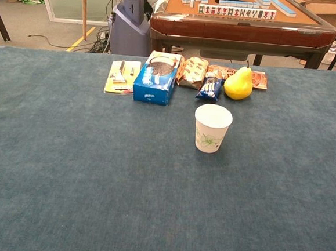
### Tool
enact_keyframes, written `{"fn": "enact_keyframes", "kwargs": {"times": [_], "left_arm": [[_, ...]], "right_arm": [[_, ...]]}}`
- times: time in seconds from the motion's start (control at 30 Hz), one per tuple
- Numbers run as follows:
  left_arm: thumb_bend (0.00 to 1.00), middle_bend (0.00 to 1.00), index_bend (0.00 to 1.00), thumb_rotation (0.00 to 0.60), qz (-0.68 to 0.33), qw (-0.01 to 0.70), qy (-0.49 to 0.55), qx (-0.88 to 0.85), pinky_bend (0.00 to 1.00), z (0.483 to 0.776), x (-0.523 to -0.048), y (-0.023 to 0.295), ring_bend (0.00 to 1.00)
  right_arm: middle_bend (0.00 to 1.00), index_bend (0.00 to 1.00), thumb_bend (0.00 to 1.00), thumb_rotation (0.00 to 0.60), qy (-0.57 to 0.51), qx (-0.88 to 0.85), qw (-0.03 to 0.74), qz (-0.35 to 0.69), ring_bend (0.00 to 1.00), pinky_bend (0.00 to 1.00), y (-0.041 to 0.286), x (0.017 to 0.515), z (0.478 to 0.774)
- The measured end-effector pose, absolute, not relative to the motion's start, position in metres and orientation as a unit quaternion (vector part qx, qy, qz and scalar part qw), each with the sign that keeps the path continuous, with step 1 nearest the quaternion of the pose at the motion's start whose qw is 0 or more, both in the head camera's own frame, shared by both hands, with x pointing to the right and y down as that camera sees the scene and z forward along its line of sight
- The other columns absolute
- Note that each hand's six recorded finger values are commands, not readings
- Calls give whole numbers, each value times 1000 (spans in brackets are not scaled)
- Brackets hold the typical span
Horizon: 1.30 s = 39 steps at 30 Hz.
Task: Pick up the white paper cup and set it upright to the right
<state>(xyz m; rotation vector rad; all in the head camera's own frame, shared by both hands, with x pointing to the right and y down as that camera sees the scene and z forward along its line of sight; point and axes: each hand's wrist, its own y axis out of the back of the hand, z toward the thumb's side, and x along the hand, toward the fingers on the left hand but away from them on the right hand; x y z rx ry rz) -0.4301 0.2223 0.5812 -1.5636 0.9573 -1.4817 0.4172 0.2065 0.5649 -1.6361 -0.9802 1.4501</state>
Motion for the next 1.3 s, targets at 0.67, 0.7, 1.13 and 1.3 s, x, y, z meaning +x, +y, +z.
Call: {"fn": "enact_keyframes", "kwargs": {"times": [0.67, 0.7, 1.13, 1.3], "left_arm": [[146, 126, 207, 600, -573, 388, 379, -615, 143, 578, -427, 220, 161], [146, 126, 207, 600, -572, 388, 379, -615, 143, 578, -427, 220, 161], [146, 126, 207, 600, -567, 390, 381, -618, 143, 576, -427, 219, 161], [146, 126, 207, 600, -565, 392, 380, -619, 143, 574, -426, 219, 161]], "right_arm": [[327, 329, 192, 600, -368, -651, 374, 549, 262, 289, 192, 397, 566], [327, 329, 192, 600, -365, -653, 375, 548, 262, 289, 190, 394, 566], [255, 318, 189, 600, -296, -705, 387, 516, 200, 231, 157, 330, 590], [143, 311, 170, 600, -264, -733, 384, 496, 48, 50, 145, 294, 604]]}}
